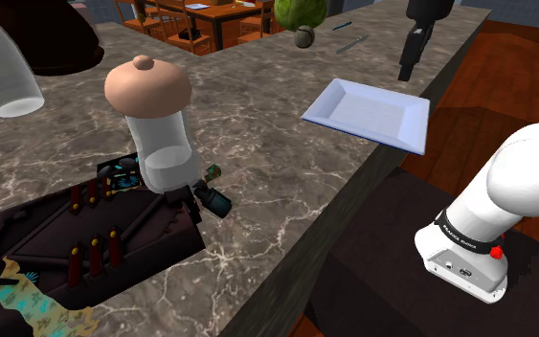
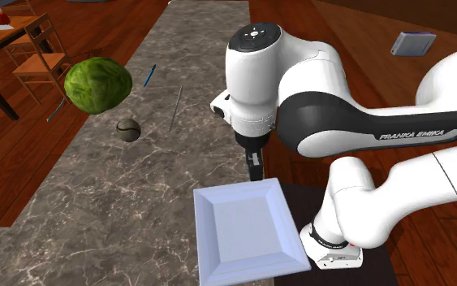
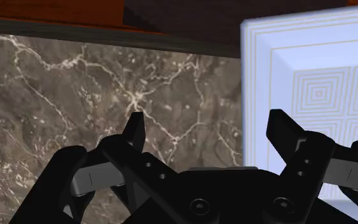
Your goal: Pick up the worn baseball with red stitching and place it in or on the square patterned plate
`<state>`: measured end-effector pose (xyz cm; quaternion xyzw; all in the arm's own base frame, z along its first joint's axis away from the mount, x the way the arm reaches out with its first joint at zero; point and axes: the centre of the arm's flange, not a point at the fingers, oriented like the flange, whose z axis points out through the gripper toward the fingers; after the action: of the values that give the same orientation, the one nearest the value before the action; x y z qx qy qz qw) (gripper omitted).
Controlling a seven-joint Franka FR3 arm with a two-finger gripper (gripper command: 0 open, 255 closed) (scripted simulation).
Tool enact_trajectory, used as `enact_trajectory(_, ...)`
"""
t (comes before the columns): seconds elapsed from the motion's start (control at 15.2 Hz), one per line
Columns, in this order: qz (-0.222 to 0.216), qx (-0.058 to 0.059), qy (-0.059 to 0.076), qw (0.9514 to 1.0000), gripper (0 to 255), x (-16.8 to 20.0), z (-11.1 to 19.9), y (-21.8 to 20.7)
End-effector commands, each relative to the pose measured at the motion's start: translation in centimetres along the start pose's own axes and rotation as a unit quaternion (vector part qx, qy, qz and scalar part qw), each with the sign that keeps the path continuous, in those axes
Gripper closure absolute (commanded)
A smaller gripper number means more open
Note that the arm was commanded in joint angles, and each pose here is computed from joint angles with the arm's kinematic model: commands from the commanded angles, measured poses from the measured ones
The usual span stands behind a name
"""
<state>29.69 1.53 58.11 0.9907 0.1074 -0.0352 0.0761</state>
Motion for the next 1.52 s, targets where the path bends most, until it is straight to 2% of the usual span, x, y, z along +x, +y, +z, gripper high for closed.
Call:
enact_trajectory(0.0,0.0,0.0,0.0,1.0,0,0.0,0.0,0.0)
enact_trajectory(0.73,-0.033,0.028,0.044,0.9981,0,11.2,-0.1,8.2)
enact_trajectory(1.45,-0.065,0.056,0.088,0.9924,0,22.9,-0.8,15.6)
